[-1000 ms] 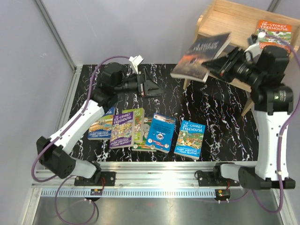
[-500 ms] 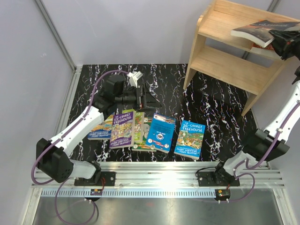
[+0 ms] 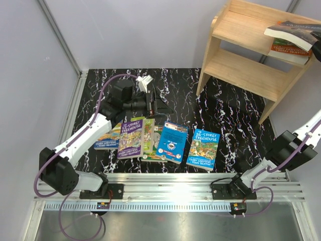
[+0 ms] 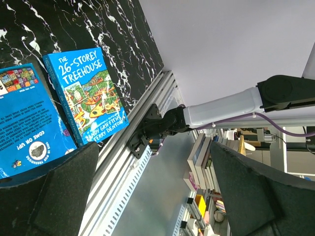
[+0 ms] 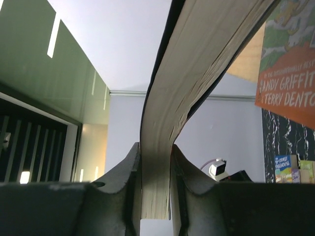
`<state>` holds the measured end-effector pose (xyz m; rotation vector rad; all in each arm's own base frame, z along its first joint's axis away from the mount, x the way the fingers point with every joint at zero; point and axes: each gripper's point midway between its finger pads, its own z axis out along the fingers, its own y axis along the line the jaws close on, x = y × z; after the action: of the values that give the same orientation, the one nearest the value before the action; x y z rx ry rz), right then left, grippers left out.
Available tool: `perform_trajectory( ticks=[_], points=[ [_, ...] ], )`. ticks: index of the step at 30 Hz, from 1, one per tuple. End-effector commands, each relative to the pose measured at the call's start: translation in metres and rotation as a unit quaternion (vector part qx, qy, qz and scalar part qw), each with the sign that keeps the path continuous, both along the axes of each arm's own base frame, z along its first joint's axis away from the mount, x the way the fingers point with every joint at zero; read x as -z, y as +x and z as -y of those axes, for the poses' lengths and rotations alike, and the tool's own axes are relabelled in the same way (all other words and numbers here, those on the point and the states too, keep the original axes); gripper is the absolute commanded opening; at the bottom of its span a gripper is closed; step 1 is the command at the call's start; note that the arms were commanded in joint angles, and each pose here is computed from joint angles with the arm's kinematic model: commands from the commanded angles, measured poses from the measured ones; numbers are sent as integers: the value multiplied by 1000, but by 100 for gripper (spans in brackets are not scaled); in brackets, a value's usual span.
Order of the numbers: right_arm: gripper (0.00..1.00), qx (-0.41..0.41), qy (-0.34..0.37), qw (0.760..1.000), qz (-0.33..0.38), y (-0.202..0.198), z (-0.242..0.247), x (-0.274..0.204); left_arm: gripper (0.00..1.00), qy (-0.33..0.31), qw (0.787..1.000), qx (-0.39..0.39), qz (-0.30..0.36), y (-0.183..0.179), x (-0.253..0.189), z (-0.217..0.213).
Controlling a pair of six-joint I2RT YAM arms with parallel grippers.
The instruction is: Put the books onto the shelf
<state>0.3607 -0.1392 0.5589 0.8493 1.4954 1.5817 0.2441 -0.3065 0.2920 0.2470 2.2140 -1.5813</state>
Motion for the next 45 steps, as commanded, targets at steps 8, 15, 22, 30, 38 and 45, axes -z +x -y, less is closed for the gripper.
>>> perform_trajectory(
  ticks=[8,15,22,30,38,45],
  points=[
    [41,21,-9,1000,15,-35,-14,-14,99,-11,1000,-2,12,8,-7,5],
    [42,39,32,998,-27,-28,-2,9,99,-9,1000,-2,6,6,-2,3],
    [0,54,54,996,-42,-24,8,22,99,-6,1000,3,5,5,1,4],
    [0,109,72,989,-69,-9,32,38,99,-3,1000,11,-6,6,9,6],
    [0,150,82,983,-58,9,60,35,99,1,1000,14,-6,3,11,4],
    [11,183,89,977,-64,20,81,43,99,-1,1000,17,-12,2,15,6]
  ],
)
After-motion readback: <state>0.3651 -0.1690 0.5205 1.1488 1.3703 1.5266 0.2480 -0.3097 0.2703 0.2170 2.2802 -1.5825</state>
